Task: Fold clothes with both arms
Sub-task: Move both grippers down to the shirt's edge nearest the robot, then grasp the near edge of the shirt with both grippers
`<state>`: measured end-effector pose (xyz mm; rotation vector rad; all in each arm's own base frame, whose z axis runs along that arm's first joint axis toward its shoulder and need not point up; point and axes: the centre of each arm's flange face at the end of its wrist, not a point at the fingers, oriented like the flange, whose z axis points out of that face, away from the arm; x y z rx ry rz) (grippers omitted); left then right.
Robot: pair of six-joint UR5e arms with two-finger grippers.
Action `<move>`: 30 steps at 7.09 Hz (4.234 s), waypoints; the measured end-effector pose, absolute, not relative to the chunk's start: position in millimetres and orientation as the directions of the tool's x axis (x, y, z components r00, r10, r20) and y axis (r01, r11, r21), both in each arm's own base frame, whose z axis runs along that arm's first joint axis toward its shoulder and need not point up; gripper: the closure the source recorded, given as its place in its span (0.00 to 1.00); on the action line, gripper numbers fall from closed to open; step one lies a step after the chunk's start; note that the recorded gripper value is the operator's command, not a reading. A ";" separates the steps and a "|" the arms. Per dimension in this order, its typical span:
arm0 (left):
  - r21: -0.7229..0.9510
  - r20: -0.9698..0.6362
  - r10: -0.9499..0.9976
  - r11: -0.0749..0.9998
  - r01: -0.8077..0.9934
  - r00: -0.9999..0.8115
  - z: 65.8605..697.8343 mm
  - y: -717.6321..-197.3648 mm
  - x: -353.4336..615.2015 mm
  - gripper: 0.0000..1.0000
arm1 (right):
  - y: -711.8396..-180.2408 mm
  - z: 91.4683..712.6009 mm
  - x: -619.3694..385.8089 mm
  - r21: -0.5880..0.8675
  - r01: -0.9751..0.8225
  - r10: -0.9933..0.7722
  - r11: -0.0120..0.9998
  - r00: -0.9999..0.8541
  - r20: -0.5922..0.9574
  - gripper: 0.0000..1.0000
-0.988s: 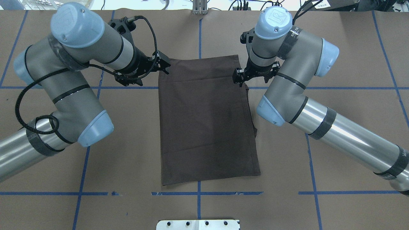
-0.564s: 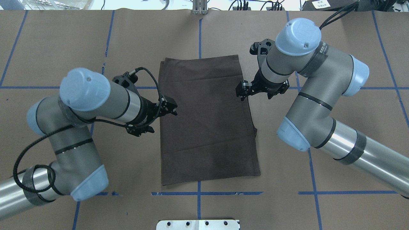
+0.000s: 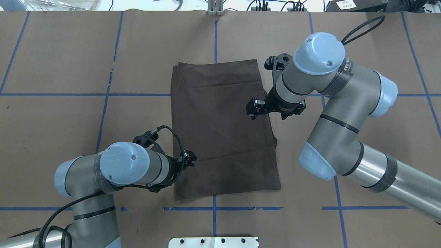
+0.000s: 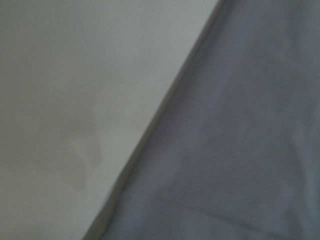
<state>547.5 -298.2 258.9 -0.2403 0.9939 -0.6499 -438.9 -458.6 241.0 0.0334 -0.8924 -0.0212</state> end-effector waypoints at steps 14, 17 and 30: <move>-0.522 -0.633 -0.661 0.748 0.409 0.402 270.1 -263.1 568.0 1.00 | -457.7 237.9 -436.5 0.039 0.001 -0.031 0.999 0.623 0.782 0.00; -0.497 -0.638 -0.632 0.774 0.392 0.440 260.6 -251.9 562.9 1.00 | -452.2 241.2 -436.0 0.012 -0.014 -0.001 1.000 0.624 0.782 0.00; -0.428 -0.705 -0.539 0.842 0.329 0.462 229.9 -250.0 542.6 1.00 | -276.1 315.3 -529.2 -0.266 -0.347 0.433 0.899 0.625 0.649 0.00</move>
